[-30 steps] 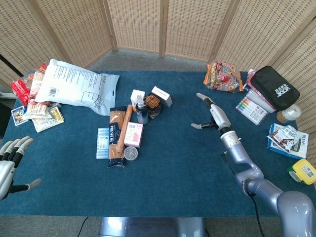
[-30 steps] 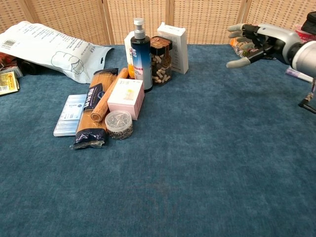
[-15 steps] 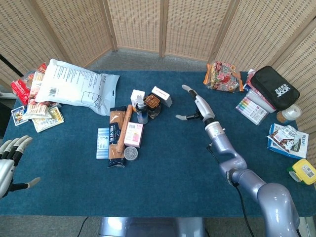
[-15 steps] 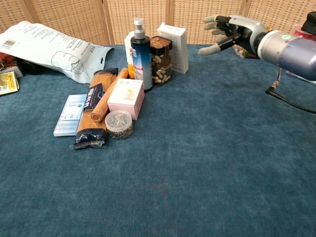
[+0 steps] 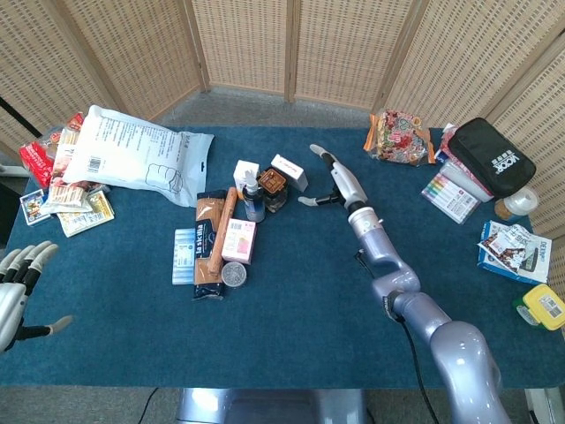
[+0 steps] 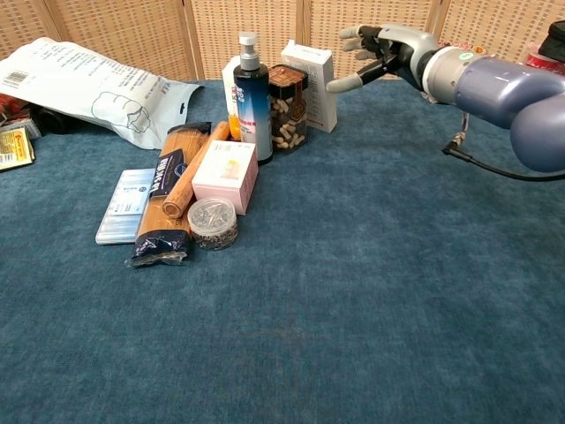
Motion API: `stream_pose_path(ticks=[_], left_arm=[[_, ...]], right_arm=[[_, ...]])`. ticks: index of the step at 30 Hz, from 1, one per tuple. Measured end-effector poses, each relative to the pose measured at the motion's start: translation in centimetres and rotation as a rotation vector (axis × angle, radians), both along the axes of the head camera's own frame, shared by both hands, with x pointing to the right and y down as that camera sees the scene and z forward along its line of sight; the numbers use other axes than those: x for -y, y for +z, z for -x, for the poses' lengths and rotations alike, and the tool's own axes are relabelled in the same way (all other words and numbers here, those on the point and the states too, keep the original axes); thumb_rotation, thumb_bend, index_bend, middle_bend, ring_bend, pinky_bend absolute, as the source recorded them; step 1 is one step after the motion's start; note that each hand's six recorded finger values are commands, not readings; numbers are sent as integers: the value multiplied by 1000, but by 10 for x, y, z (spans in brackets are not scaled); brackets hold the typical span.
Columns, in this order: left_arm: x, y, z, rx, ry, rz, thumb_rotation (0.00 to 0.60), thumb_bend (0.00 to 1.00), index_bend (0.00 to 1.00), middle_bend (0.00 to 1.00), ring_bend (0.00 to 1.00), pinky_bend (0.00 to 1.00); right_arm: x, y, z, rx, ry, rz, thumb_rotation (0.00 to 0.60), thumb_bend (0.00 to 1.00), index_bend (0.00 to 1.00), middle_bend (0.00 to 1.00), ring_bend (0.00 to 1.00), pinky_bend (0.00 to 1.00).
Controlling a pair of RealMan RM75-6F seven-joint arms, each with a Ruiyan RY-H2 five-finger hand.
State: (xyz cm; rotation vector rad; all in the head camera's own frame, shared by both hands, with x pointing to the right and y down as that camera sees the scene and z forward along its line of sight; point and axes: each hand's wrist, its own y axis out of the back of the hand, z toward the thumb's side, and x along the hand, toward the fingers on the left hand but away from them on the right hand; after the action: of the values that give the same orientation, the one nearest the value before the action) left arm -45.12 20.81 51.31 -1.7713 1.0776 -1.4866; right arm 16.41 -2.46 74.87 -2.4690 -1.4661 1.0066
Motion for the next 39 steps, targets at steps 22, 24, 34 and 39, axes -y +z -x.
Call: stream_pose_path(ticks=[22, 24, 34, 39], left_arm=[[3, 8, 9, 27, -36, 5, 600, 6, 7, 0, 0, 0], [3, 8, 9, 28, -35, 6, 600, 6, 7, 0, 0, 0], [2, 7, 7, 28, -28, 3, 600, 5, 7, 0, 0, 0], [2, 6, 8, 28, -30, 0, 600, 4, 7, 0, 0, 0]], right_arm=[[-3, 13, 31, 63, 25, 73, 600, 33, 0, 0, 0, 0], [-2, 12, 35, 71, 31, 71, 600, 33, 0, 0, 0, 0], [3, 8, 51, 81, 57, 52, 600, 36, 1, 112, 76, 204], [2, 8, 57, 57, 54, 37, 600, 44, 178, 398, 372, 461]])
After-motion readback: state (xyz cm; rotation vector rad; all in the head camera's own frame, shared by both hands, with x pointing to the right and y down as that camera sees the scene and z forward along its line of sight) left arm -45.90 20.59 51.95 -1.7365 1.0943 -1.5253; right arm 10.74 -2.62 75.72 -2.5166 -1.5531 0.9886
